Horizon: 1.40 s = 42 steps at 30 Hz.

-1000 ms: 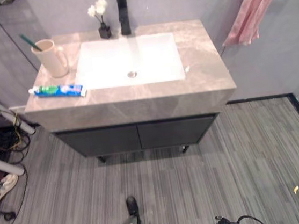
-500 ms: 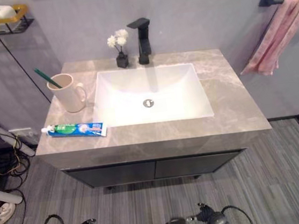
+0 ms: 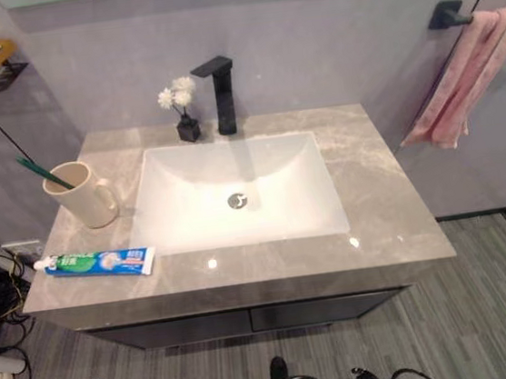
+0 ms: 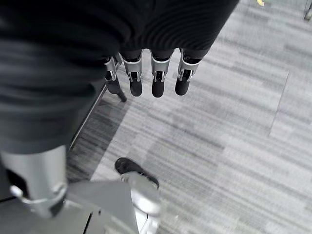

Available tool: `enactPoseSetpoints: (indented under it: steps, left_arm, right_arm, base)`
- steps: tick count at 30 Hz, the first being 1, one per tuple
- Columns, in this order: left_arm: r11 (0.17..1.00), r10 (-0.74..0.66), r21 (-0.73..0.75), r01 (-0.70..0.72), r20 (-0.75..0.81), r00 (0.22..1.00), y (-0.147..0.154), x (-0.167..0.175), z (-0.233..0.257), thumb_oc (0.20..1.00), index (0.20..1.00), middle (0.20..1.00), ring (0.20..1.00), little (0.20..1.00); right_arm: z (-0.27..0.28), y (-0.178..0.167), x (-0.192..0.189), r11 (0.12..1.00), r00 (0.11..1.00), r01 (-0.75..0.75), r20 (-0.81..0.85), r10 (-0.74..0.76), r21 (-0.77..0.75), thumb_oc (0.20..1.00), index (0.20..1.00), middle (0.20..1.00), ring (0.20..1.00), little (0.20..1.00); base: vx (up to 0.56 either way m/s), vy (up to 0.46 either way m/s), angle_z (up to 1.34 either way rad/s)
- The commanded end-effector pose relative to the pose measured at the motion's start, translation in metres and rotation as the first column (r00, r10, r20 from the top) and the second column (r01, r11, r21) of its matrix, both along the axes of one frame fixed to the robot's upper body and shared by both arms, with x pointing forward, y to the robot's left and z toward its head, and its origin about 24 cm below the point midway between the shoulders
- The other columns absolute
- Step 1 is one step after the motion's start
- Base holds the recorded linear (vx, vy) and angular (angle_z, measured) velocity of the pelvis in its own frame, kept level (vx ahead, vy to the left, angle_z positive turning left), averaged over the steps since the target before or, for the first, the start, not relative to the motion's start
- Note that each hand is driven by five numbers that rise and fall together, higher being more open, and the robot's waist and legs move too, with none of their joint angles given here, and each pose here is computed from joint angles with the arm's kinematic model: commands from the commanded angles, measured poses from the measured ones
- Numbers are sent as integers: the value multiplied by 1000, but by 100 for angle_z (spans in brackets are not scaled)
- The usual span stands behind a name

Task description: Put brush and paste in cup on sink, flatten towel.

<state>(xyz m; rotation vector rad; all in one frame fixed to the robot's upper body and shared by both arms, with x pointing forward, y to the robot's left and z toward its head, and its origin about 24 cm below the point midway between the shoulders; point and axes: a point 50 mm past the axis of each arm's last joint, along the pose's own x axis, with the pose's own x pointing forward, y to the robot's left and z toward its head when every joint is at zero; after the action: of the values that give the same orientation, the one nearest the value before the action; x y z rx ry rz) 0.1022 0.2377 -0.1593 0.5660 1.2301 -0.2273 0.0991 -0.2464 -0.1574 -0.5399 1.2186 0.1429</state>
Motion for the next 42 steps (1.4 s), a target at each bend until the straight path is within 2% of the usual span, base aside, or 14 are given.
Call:
enactPoseSetpoints:
  steps: [1, 8, 12, 23, 35, 36, 37, 40, 41, 42]
  left_arm:
    - [999, 3, 33, -3, -2, 1000, 7, -4, 1, 1000, 1000, 1000, 1000, 1000]
    - [998, -41, 39, 39, 46, 998, 3, 13, 4, 1000, 1000, 1000, 1000, 1000]
    - [998, -52, 42, 49, 81, 995, 0, 22, 7, 1000, 1000, 1000, 1000, 1000]
    - [996, -82, 36, 81, 42, 996, -5, 10, 2, 1000, 1000, 1000, 1000, 1000]
    - [997, -66, 48, 60, 131, 989, -2, 27, 8, 1000, 1000, 1000, 1000, 1000]
    - [997, -73, 51, 66, 143, 987, -2, 30, 9, 1000, 1000, 1000, 1000, 1000]
    - [993, -88, 90, 72, 196, 977, 3, 54, 19, 1000, 1000, 1000, 1000, 1000]
    - [978, -208, 13, 208, 156, 966, -21, 5, 3, 1000, 1000, 1000, 1000, 1000]
    - [950, -295, -35, 310, 223, 929, -25, 4, 11, 1000, 1000, 1000, 1000, 1000]
    - [950, -295, -35, 309, 220, 930, -23, 3, 11, 1000, 1000, 1000, 1000, 1000]
  right_arm:
    - [5, -13, 6, 999, 1000, -19, 4, 19, -49, 1000, 1000, 1000, 1000, 1000]
    - [18, -28, 31, 996, 995, -16, 93, 25, -91, 1000, 1000, 1000, 1000, 1000]
    - [17, -32, 26, 994, 997, 2, 75, 7, -106, 1000, 1000, 1000, 1000, 1000]
    - [8, -34, -9, 993, 998, 47, -31, -51, -110, 1000, 1000, 1000, 1000, 1000]
    - [6, -6, 17, 986, 990, -141, -4, 141, -83, 1000, 1000, 1000, 1000, 1000]
    - [5, -4, 17, 981, 985, -170, -16, 169, -88, 1000, 1000, 1000, 1000, 1000]
    - [4, 0, 18, 973, 977, -213, -32, 211, -90, 1000, 1000, 1000, 1000, 1000]
    - [5, -2, 18, 971, 978, -211, -15, 210, -112, 1000, 1000, 1000, 1000, 1000]
    - [11, -16, 23, 973, 983, -180, 8, 183, -144, 1000, 1000, 1000, 1000, 1000]
    - [10, -16, 22, 973, 983, -180, 7, 182, -143, 1000, 1000, 1000, 1000, 1000]
  base:
    - [45, -283, 6]
    - [-1, -210, 14]
    - [8, -64, 29]
    - [69, 163, -3]
    - [32, 127, -4]
    - [31, 18, 8]
    - [23, 19, 10]
    - [-50, -13, 6]
    - [-72, -26, 38]
    - [-67, -23, 77]
